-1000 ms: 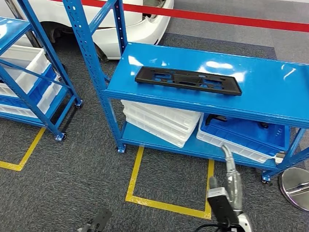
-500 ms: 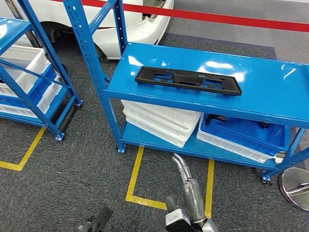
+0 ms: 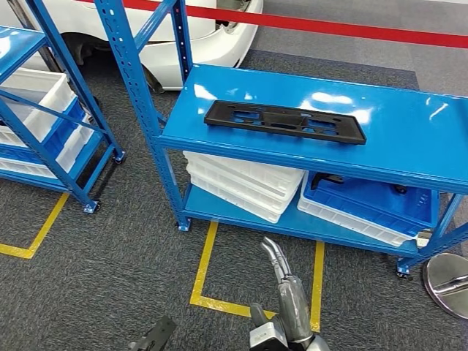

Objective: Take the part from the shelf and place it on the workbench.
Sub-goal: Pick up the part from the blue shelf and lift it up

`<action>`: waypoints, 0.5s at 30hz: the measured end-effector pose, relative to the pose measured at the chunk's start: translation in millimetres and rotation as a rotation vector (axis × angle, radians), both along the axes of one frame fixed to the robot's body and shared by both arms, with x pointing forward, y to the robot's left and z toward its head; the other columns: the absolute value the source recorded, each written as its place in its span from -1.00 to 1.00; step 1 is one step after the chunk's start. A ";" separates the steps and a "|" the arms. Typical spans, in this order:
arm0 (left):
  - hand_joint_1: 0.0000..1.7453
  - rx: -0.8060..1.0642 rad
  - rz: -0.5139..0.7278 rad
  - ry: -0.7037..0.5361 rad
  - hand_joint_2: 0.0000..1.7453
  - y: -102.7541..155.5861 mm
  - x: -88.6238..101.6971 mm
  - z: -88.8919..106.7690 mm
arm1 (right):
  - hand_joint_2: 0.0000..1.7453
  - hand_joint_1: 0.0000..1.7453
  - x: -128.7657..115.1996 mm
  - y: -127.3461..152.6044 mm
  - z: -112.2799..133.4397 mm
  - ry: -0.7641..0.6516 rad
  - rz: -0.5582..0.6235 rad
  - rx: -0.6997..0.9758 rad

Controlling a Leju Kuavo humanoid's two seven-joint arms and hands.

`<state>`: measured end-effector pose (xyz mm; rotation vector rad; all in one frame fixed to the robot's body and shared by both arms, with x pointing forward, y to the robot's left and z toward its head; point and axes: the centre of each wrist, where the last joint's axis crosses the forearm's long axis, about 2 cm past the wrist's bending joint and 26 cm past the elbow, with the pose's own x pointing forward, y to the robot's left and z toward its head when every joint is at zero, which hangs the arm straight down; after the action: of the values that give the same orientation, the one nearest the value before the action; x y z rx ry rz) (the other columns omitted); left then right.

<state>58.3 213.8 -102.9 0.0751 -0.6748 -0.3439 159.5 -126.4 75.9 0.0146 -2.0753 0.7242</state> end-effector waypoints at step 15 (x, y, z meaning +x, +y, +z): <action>-1.00 -0.025 0.004 -0.002 -1.00 1.6 -0.2 -0.4 | -1.00 -1.00 0.0 -0.5 0.0 -0.015 0.008 -0.015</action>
<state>58.2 215.3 -103.3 0.0535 -0.6807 -0.3312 159.6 -126.8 75.8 0.0091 -2.0851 0.7471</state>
